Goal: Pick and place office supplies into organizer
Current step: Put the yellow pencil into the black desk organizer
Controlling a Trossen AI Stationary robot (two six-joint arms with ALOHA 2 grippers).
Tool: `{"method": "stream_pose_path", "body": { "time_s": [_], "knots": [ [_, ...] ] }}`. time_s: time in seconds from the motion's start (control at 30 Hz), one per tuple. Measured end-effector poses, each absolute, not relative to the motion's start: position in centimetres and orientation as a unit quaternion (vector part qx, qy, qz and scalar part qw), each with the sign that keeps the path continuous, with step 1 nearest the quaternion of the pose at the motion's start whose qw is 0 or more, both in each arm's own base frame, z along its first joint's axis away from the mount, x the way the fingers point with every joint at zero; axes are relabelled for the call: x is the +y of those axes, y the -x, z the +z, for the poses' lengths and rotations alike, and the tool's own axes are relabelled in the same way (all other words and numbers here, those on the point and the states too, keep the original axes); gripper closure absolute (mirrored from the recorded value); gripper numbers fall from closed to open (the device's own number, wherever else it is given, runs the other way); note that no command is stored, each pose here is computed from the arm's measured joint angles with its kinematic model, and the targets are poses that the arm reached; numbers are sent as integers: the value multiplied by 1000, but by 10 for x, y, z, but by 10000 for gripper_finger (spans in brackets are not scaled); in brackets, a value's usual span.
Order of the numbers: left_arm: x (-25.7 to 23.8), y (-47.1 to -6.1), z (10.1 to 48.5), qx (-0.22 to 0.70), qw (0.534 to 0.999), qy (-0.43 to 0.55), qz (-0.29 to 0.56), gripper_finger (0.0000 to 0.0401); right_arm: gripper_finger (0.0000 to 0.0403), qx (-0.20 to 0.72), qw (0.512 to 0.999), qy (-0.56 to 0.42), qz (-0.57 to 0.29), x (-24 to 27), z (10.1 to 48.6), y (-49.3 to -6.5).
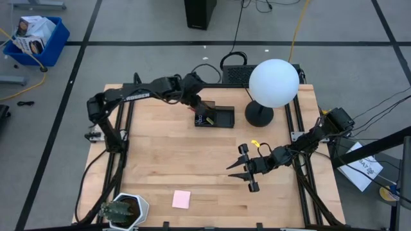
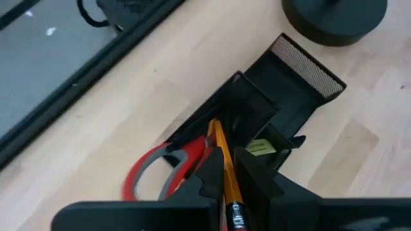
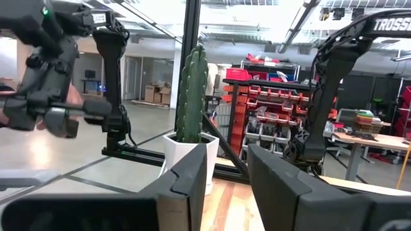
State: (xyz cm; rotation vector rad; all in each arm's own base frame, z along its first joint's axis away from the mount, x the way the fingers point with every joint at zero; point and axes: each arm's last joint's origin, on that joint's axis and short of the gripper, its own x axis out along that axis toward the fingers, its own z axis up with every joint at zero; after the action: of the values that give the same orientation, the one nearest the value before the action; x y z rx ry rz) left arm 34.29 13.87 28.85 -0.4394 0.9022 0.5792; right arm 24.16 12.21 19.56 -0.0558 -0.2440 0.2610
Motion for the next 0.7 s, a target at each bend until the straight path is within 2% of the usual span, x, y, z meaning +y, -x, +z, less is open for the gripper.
{"method": "stream_pose_path", "body": {
  "time_s": [0.37, 0.57, 0.7],
  "knots": [
    [145, -362, 258, 445, 830, 211, 261, 371, 298, -110, 985, 33, 131, 122, 193, -242],
    [146, -365, 254, 445, 828, 215, 263, 369, 298, -110, 985, 34, 131, 122, 193, -242],
    [144, -363, 257, 444, 830, 213, 263, 345, 298, -108, 985, 34, 131, 122, 193, -242]
  ]
}}
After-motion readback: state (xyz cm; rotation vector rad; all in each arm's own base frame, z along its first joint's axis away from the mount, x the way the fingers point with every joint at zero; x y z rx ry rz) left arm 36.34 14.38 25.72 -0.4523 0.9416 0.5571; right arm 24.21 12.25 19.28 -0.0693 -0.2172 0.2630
